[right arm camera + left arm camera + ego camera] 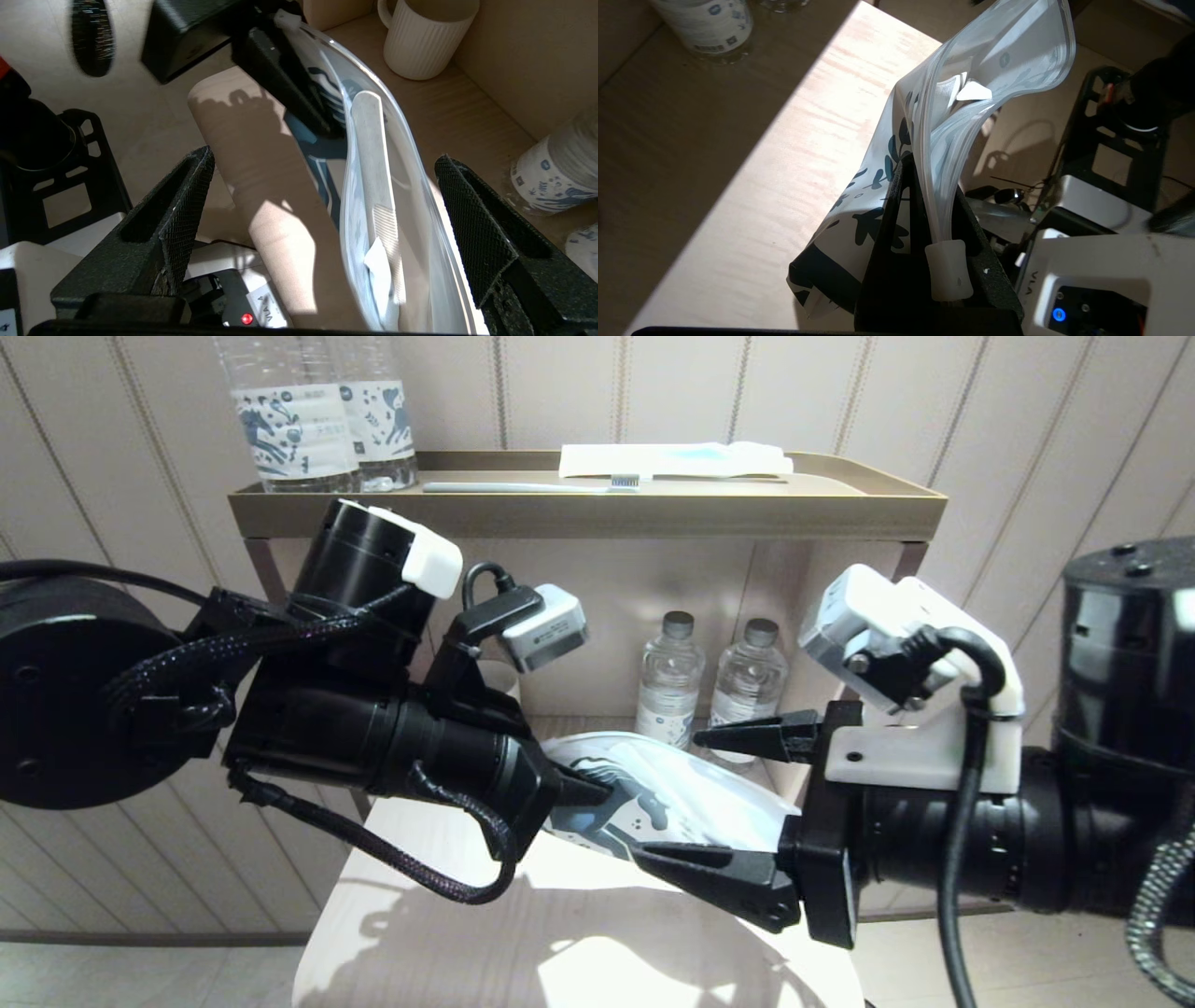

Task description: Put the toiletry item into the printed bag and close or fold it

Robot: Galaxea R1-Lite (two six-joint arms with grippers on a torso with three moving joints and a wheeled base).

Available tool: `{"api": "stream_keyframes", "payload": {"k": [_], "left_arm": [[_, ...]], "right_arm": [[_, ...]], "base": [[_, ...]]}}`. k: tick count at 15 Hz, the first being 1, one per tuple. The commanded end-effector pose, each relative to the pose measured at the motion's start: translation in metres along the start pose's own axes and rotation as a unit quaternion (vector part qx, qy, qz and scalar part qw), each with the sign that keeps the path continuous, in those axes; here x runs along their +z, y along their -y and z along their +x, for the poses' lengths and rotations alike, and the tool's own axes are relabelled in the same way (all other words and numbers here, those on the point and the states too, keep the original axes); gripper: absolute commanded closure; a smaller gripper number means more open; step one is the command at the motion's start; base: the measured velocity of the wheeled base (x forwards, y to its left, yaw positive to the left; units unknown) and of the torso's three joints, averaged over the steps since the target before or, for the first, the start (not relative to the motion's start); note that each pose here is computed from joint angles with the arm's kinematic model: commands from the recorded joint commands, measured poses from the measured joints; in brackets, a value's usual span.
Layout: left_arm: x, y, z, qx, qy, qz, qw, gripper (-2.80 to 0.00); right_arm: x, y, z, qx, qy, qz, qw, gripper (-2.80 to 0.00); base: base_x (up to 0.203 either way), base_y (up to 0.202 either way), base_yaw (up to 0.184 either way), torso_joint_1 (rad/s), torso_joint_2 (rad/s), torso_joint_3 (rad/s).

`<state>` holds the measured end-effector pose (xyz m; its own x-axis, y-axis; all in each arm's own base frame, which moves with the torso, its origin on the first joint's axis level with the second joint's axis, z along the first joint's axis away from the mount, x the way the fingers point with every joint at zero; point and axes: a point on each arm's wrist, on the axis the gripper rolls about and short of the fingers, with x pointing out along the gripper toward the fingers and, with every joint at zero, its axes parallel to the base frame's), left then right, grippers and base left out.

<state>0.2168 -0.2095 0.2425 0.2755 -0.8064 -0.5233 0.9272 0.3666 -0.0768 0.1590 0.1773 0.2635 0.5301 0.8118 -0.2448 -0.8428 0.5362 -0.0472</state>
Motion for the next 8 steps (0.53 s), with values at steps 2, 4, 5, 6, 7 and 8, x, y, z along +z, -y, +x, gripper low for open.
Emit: {"api": "stream_keyframes", "payload": {"k": [2, 4, 5, 6, 7, 8], "left_arm": [[0.008, 0.013, 0.005, -0.018, -0.001, 0.003, 0.9998, 0.00], [0.003, 0.015, 0.007, -0.025, -0.025, -0.007, 0.9994, 0.00], [-0.001, 0.015, 0.009, -0.028, -0.038, -0.013, 0.9988, 0.00], [-0.006, 0.014, 0.013, -0.032, -0.051, -0.020, 0.9980, 0.00], [-0.012, 0.013, 0.019, -0.035, -0.063, -0.025, 0.9971, 0.00], [-0.015, 0.011, 0.024, -0.036, -0.071, -0.029, 0.9964, 0.00]], "right_arm": [[-0.002, 0.001, 0.019, 0.005, -0.014, 0.050, 0.999, -2.80], [0.009, -0.001, 0.011, 0.011, 0.007, 0.063, 0.998, -2.80], [0.014, -0.001, 0.007, 0.012, 0.017, 0.075, 0.997, -2.80], [0.018, -0.001, 0.005, 0.012, 0.024, 0.085, 0.996, -2.80], [0.019, -0.001, 0.005, 0.012, 0.027, 0.088, 0.996, -2.80], [0.020, -0.001, 0.003, 0.014, 0.028, 0.089, 0.996, -2.80]], "base": [[0.000, 0.000, 0.000, 0.000, 0.00, 0.000], [0.000, 0.000, 0.000, 0.000, 0.00, 0.000], [0.000, 0.000, 0.000, 0.000, 0.00, 0.000], [0.000, 0.000, 0.000, 0.000, 0.00, 0.000], [0.000, 0.000, 0.000, 0.000, 0.00, 0.000], [0.000, 0.000, 0.000, 0.000, 0.00, 0.000]]}}
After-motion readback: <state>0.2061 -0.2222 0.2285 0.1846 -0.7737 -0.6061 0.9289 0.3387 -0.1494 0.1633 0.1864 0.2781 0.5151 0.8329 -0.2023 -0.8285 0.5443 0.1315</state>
